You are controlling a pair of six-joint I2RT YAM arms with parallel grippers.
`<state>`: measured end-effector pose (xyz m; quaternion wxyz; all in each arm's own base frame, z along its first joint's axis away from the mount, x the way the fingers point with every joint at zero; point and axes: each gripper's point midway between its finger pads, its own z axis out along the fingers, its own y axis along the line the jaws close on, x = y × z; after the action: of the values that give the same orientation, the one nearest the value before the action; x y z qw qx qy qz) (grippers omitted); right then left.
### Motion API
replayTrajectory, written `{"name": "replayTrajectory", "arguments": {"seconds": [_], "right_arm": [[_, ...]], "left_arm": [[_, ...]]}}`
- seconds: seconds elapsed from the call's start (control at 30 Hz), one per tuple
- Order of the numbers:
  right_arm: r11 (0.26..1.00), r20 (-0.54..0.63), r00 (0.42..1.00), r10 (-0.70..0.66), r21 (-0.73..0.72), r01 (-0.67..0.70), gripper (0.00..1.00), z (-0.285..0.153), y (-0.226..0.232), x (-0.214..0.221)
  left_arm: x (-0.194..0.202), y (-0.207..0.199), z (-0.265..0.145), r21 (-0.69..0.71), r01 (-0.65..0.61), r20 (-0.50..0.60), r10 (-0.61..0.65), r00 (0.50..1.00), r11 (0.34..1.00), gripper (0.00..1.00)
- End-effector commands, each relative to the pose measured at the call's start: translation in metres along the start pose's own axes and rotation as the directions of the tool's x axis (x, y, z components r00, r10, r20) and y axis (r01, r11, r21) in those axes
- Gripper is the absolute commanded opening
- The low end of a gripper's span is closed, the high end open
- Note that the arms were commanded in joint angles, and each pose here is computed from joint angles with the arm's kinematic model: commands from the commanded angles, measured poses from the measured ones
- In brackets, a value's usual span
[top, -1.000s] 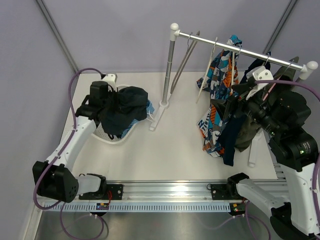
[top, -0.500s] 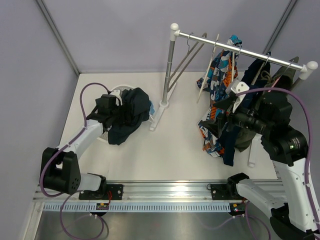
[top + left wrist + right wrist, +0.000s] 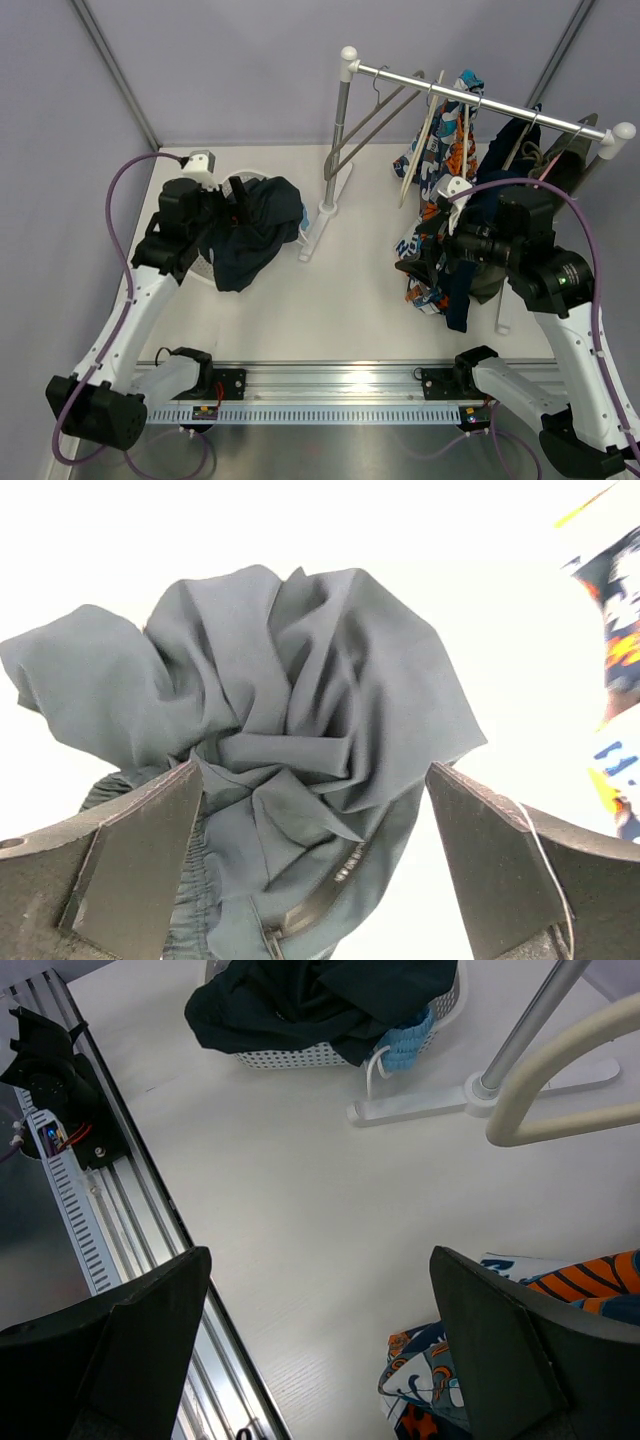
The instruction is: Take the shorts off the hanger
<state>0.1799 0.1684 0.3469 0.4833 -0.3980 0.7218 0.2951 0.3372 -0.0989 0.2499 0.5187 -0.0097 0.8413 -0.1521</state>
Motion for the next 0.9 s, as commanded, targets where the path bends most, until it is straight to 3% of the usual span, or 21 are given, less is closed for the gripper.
{"name": "replayTrajectory", "arguments": {"seconds": [0.0, 0.37, 0.67, 0.87], "right_arm": [[1.0, 0.0, 1.0, -0.015, -0.001, 0.015, 0.99, 0.0, -0.001, 0.001], [0.999, -0.001, 1.0, 0.025, 0.036, -0.025, 0.99, 0.006, -0.01, 0.004], [0.975, 0.021, 0.995, 0.096, 0.198, -0.099, 0.99, 0.005, -0.037, 0.002], [0.894, 0.11, 0.97, 0.218, 0.375, -0.244, 0.99, -0.004, -0.064, -0.001]], "left_arm": [[-0.024, -0.013, -0.026, 0.051, -0.013, 0.087, 0.009, 0.996, 0.999, 0.99], [-0.043, -0.015, -0.077, 0.06, -0.002, 0.213, -0.011, 0.977, 0.998, 0.99], [-0.055, -0.024, -0.098, 0.1, 0.014, 0.27, -0.04, 0.962, 0.995, 0.99], [-0.063, -0.031, -0.111, 0.139, 0.025, 0.298, -0.066, 0.952, 0.99, 0.99]]}}
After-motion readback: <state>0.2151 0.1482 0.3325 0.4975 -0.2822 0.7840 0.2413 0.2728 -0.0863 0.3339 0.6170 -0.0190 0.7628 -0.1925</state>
